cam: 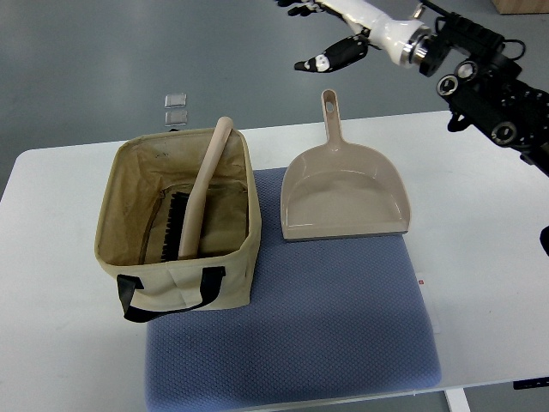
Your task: Put pink broom in yellow bag with right hand
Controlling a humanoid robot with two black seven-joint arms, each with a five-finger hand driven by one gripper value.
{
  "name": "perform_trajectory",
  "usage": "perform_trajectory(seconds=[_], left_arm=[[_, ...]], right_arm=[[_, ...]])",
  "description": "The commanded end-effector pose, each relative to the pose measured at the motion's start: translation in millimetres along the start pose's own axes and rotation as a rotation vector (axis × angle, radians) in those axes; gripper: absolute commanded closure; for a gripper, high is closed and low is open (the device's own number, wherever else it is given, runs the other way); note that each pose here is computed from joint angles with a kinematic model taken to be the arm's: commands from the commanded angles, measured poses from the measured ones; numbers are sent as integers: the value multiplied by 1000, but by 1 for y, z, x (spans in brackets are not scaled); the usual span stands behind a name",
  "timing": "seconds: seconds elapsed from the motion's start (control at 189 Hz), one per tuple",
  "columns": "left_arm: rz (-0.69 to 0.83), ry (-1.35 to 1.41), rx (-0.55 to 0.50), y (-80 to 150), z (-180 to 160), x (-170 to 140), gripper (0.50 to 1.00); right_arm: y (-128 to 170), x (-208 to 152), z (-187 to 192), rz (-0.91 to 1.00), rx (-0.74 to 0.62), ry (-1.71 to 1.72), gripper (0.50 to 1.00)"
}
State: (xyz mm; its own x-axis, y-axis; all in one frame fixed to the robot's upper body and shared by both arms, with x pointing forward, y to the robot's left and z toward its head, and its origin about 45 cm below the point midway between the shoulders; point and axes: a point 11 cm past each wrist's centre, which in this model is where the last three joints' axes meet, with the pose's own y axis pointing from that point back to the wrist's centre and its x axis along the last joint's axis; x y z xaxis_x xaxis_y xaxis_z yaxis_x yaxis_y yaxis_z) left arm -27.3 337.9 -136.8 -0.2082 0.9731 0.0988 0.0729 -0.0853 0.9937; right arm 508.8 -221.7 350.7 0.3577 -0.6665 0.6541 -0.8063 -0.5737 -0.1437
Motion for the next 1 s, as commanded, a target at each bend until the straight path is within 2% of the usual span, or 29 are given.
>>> perform_trajectory(seconds=[0.0,0.179,0.338,0.618,0.75,0.992], left_arm=[[0,0,0,0,0,0,500],[0,0,0,0,0,0,500],[0,0,0,0,0,0,500],[0,0,0,0,0,0,500],[0,0,0,0,0,0,500],[0,0,0,0,0,0,500]], right_arm=[[37,12,43,142,-76,-140,615],[101,1,109,397,-199,-462,607],[127,-19,135,502,-240,-679,601],[119,-73,132,445,-145,-1026,574],[113,-84,128,446,-130,-1047,570],[121,-89,135,476,-165,-1036,570]])
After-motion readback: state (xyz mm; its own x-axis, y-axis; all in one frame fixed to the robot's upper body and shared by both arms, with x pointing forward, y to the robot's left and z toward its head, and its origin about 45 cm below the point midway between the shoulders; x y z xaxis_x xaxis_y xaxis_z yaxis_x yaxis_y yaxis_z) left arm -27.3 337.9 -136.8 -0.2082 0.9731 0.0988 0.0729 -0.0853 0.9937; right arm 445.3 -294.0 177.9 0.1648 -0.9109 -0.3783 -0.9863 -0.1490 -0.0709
